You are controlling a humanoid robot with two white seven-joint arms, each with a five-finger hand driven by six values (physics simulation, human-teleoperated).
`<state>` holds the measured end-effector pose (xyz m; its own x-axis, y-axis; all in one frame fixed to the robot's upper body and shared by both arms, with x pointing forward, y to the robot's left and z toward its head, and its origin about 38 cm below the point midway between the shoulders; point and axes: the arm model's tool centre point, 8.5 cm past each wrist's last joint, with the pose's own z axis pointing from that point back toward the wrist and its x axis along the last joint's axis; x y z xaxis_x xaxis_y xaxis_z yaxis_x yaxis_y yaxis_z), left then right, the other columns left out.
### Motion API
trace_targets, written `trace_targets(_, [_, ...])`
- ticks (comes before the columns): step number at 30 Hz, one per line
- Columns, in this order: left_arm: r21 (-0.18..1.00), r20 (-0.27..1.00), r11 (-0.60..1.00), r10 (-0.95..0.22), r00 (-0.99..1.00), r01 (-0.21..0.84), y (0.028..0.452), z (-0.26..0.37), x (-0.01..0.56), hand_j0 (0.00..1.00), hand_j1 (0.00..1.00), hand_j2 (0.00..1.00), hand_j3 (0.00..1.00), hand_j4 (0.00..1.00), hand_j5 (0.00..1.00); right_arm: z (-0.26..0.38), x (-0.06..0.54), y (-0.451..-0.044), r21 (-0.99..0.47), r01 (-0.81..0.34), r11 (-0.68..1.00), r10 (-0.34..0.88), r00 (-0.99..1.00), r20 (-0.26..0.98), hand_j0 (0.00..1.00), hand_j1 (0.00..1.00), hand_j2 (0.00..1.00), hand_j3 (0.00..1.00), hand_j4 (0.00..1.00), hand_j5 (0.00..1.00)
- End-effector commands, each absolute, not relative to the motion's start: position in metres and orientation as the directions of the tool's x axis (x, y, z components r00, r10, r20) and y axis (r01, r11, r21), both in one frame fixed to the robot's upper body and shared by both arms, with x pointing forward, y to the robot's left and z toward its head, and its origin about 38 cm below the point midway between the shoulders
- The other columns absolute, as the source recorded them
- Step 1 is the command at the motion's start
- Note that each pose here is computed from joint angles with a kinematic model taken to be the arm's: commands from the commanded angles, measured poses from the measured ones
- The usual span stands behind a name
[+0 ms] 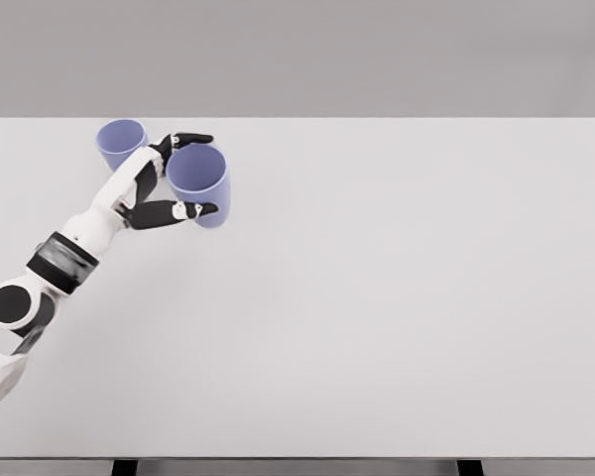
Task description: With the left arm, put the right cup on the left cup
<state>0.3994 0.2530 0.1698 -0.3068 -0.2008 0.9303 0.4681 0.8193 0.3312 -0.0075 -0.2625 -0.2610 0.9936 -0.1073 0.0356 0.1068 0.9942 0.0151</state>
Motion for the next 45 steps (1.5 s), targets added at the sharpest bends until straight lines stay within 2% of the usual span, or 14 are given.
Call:
trace_targets(1, [0.327, 0.933, 0.822, -0.204, -0.296, 0.466, 0.258, 0.17, 0.4, 0.74, 0.74, 0.74, 0.74, 0.74, 0.74, -0.261, -0.007, -0.262, 0.017, 0.107, 0.994, -0.107, 0.994, 0.036, 1.0, 1.0, 1.0, 1.0, 1.0, 1.0])
trace_targets(34, [0.326, 0.932, 0.85, -0.215, -0.291, 0.413, 0.275, 0.215, 0.439, 0.74, 0.74, 0.74, 0.74, 0.74, 0.74, -0.261, -0.007, -0.263, 0.015, 0.107, 0.994, -0.107, 0.994, 0.036, 1.0, 1.0, 1.0, 1.0, 1.0, 1.0])
trace_targets(45, [0.32, 0.936, 0.873, -0.232, -0.264, 0.368, 0.293, 0.224, 0.458, 0.74, 0.74, 0.74, 0.74, 0.74, 0.74, -0.261, -0.007, -0.263, 0.015, 0.107, 0.994, -0.107, 0.994, 0.036, 1.0, 1.0, 1.0, 1.0, 1.0, 1.0])
